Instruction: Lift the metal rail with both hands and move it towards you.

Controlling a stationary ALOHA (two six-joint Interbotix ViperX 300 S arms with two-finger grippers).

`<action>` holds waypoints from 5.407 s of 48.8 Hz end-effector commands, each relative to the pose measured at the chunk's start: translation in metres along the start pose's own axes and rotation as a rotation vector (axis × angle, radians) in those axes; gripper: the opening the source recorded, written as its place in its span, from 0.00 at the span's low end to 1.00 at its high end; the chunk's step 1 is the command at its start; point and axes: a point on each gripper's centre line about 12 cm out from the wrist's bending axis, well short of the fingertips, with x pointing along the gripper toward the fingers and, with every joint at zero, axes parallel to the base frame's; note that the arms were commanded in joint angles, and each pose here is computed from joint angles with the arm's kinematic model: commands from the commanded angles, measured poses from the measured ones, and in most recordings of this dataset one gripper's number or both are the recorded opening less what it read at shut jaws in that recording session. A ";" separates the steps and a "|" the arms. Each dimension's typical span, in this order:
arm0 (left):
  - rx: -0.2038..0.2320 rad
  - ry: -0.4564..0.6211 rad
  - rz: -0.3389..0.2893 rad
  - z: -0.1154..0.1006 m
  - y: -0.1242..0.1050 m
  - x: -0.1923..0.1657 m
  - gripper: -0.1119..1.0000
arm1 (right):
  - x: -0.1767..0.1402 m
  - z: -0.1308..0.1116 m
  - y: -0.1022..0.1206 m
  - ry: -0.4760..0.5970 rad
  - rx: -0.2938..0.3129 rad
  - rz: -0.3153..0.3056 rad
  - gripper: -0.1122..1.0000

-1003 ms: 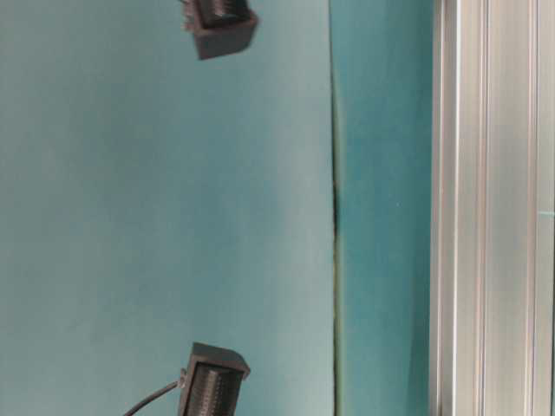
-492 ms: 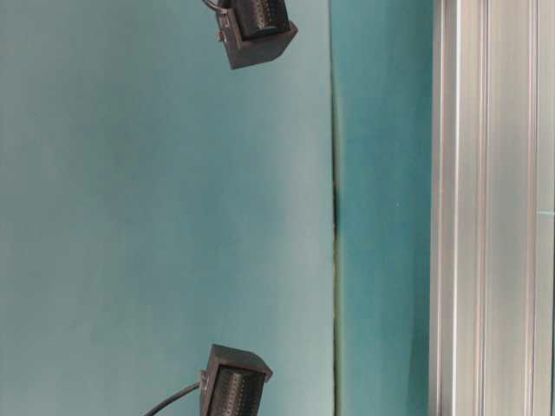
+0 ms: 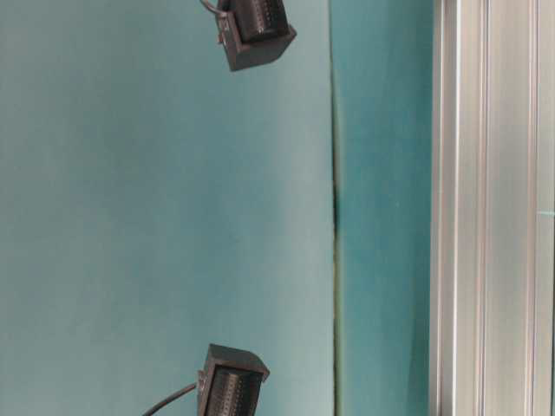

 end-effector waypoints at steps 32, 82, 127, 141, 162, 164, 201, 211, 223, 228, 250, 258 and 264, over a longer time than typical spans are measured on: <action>-0.008 -0.034 -0.003 0.008 -0.002 -0.005 0.38 | -0.001 0.006 0.001 -0.009 0.004 0.003 0.47; -0.023 -0.136 0.005 0.104 -0.005 -0.241 0.38 | -0.238 0.098 0.015 0.059 0.109 0.060 0.46; -0.032 -0.104 0.010 0.139 -0.007 -0.330 0.38 | -0.337 0.119 0.024 -0.035 0.161 0.078 0.46; -0.032 -0.104 0.010 0.138 -0.007 -0.330 0.38 | -0.338 0.118 0.024 -0.035 0.161 0.078 0.46; -0.031 -0.103 0.010 0.139 -0.007 -0.329 0.38 | -0.337 0.118 0.024 -0.032 0.161 0.077 0.46; -0.031 -0.100 0.011 0.139 -0.007 -0.328 0.38 | -0.336 0.118 0.024 -0.030 0.161 0.077 0.46; -0.050 0.019 0.032 0.100 0.004 -0.198 0.38 | -0.208 0.083 0.016 0.073 0.128 0.049 0.46; -0.059 0.022 0.033 0.090 0.006 -0.162 0.38 | -0.168 0.066 0.011 0.124 0.125 0.025 0.46; -0.116 0.038 0.032 0.071 0.006 -0.111 0.38 | -0.125 0.058 0.010 0.093 0.125 0.023 0.46; -0.118 0.035 0.031 0.065 0.007 -0.097 0.38 | -0.107 0.052 0.009 0.086 0.126 0.022 0.46; -0.122 0.094 0.036 0.037 0.009 -0.042 0.38 | -0.053 0.039 0.007 0.069 0.083 0.016 0.46; -0.119 0.081 0.031 0.032 0.008 -0.030 0.38 | -0.041 0.037 0.007 0.075 0.076 0.014 0.46; -0.116 0.089 0.031 0.030 0.007 -0.025 0.38 | -0.029 0.033 0.010 0.077 0.067 0.014 0.46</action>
